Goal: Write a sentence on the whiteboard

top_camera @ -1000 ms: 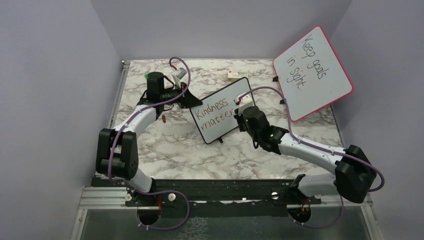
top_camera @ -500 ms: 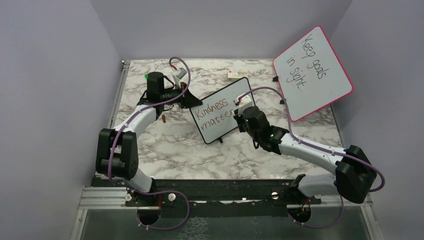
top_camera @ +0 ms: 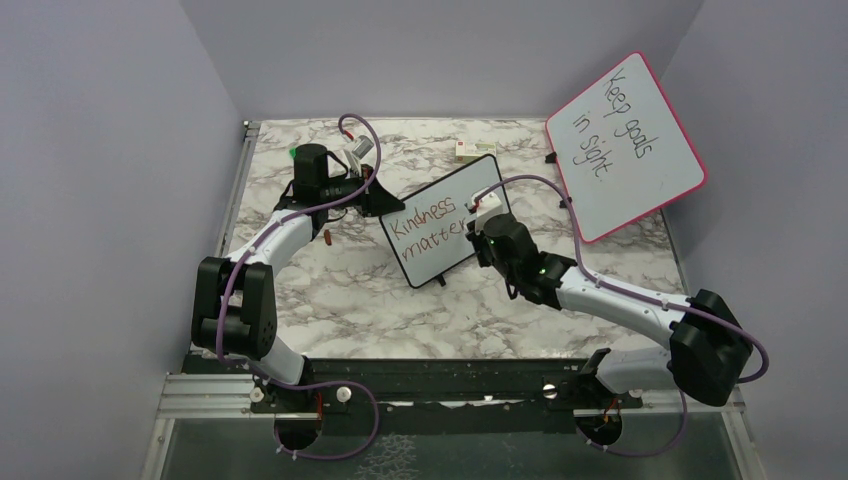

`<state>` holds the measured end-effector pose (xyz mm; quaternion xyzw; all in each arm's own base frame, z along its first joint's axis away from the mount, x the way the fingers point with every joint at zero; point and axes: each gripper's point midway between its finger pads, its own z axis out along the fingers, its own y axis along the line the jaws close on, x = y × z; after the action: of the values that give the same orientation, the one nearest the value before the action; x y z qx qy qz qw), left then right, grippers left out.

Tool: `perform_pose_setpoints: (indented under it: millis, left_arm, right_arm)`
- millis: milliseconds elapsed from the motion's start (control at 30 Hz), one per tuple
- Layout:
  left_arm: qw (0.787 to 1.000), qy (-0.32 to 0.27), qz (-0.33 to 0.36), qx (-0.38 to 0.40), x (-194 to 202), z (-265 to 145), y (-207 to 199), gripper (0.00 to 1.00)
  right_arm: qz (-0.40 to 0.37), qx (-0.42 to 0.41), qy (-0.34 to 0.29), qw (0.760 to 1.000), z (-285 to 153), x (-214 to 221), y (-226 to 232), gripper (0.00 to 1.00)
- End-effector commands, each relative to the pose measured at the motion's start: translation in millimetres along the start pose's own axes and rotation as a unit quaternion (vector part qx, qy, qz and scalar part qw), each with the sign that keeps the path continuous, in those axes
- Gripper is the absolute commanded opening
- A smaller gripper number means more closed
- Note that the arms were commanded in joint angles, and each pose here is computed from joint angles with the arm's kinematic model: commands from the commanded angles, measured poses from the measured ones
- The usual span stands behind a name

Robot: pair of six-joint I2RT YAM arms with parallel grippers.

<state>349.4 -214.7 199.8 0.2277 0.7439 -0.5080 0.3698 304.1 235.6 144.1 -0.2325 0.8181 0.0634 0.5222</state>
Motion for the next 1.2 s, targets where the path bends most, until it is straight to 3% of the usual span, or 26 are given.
perform_pose_setpoints:
  millis: [0, 467, 1167]
  left_arm:
    - [1.000, 0.018, -0.023, -0.008, 12.2, -1.2, 2.1, 0.00]
    - [1.000, 0.016, -0.022, -0.011, 10.9, -1.9, 2.3, 0.00]
    - [0.999, 0.018, -0.024, -0.015, 12.8, -1.9, 4.3, 0.00]
  right_arm:
    - [0.000, -0.015, 0.010, 1.000, 3.2, 0.0, 6.0, 0.01]
    - [0.015, 0.015, -0.022, 1.000, -14.7, -15.5, -11.6, 0.01]
    - [0.034, 0.072, -0.034, 0.996, -15.0, -4.2, -33.7, 0.01]
